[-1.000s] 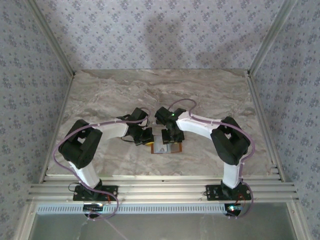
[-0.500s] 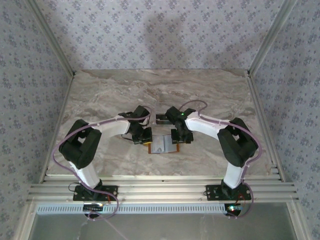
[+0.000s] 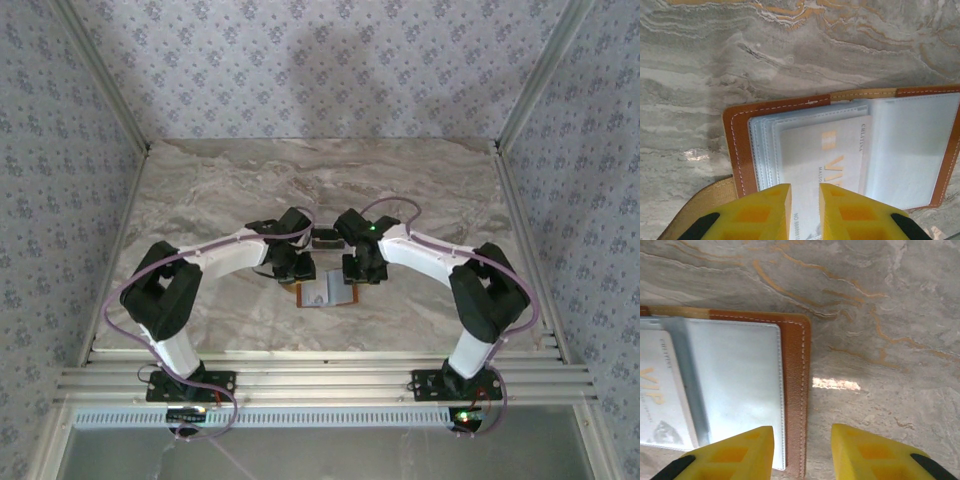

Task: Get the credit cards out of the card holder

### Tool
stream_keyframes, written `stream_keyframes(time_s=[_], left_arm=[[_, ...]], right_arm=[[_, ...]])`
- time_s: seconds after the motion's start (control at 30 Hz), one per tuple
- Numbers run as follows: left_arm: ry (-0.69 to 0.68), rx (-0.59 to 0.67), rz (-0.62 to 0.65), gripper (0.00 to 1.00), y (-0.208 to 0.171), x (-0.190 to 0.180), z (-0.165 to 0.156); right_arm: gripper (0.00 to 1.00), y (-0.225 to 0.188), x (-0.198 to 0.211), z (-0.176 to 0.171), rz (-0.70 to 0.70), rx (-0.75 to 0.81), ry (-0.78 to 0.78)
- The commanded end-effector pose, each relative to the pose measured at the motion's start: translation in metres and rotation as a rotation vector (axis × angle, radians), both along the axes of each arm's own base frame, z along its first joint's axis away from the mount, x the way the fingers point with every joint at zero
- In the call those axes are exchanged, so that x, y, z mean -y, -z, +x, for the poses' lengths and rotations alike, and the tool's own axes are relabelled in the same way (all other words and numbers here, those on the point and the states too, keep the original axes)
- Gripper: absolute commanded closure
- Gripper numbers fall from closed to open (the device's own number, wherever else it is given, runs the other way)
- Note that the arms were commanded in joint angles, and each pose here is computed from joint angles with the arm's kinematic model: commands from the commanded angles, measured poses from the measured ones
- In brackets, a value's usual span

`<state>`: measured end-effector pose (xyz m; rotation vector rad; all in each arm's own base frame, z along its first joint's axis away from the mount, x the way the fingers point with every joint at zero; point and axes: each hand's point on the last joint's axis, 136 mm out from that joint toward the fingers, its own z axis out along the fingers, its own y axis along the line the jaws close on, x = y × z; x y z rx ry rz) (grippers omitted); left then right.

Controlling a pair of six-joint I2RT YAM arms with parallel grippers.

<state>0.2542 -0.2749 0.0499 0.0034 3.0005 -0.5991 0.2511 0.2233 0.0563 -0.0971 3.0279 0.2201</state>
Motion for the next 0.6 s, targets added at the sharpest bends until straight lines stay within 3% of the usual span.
stream_keyframes(time_s=[0.0, 0.3, 0.57], left_arm=[[-0.003, -0.026, 0.016, 0.78, 0.008, -0.003, -0.005], [0.002, -0.056, 0.053, 0.79, 0.027, -0.009, -0.011], [0.007, -0.073, 0.091, 0.8, 0.037, -0.016, -0.015]], right_arm=[[0.65, -0.017, -0.014, 0.004, 0.086, 0.021, -0.011], [0.73, -0.019, -0.065, 0.01, 0.361, -0.015, -0.044], [0.77, -0.001, -0.088, 0.011, 0.469, -0.076, -0.043]])
